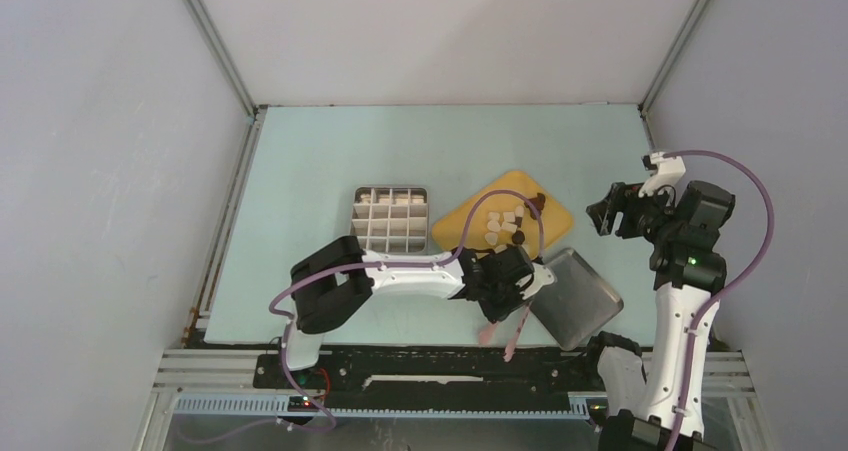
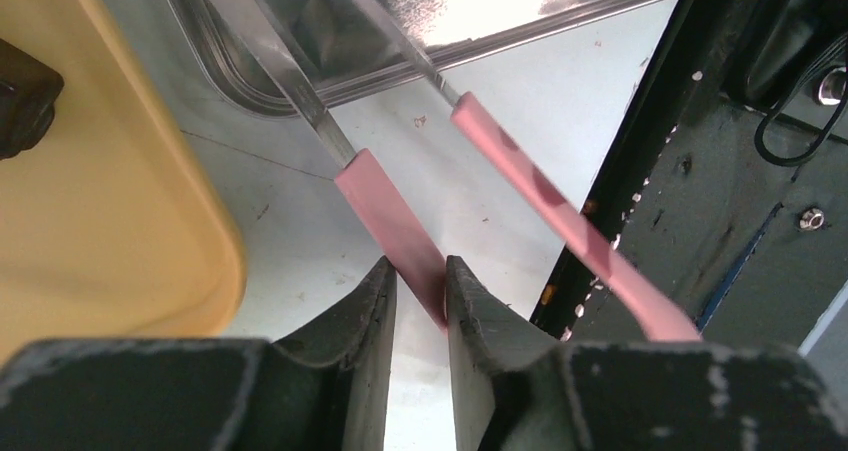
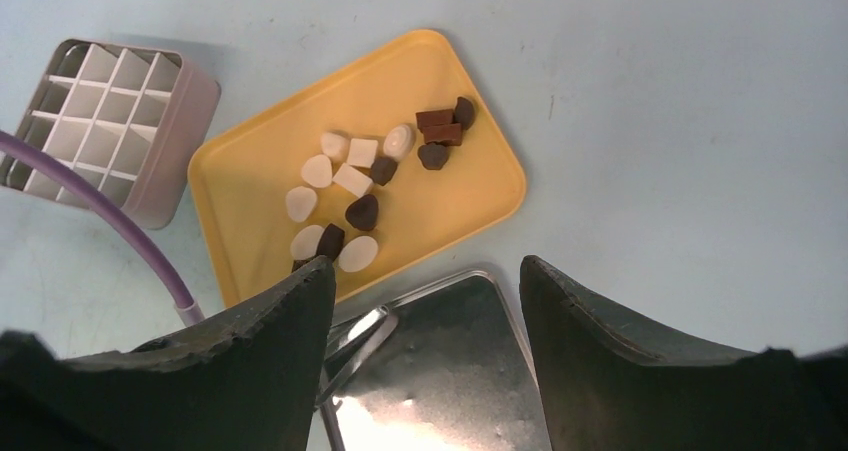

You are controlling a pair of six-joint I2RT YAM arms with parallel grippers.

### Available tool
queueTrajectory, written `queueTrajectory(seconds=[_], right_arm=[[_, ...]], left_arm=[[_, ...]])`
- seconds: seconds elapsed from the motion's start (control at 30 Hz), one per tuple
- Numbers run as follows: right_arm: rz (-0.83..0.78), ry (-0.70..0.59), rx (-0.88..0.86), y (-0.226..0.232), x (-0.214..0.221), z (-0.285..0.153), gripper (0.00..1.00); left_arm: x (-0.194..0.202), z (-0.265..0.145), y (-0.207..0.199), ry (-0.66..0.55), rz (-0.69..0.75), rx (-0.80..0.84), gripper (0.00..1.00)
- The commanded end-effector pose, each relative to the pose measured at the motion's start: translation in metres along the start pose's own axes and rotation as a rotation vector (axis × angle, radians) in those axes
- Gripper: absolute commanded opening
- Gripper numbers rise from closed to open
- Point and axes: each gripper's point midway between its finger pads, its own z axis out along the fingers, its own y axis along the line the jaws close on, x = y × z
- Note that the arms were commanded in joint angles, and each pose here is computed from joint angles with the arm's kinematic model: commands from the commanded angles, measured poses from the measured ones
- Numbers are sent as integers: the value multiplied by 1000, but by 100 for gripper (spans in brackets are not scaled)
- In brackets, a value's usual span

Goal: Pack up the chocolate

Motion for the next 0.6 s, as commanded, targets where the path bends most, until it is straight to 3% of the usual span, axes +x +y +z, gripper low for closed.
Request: queueTrajectory(seconds=[0.0, 0.27, 0.4, 0.57], right_arm=[[0, -10, -48, 3, -3, 6, 70], [8, 2, -75, 4, -1, 11, 70], [14, 7, -86, 5, 0, 13, 70], [14, 12, -88, 5, 1, 14, 70]], left_arm=[[-12, -19, 4, -60, 38, 44, 27], [-6, -20, 2, -53, 87, 107, 26], [1, -19, 3, -30, 73, 109, 36], [11, -24, 6, -9, 107, 101, 32]])
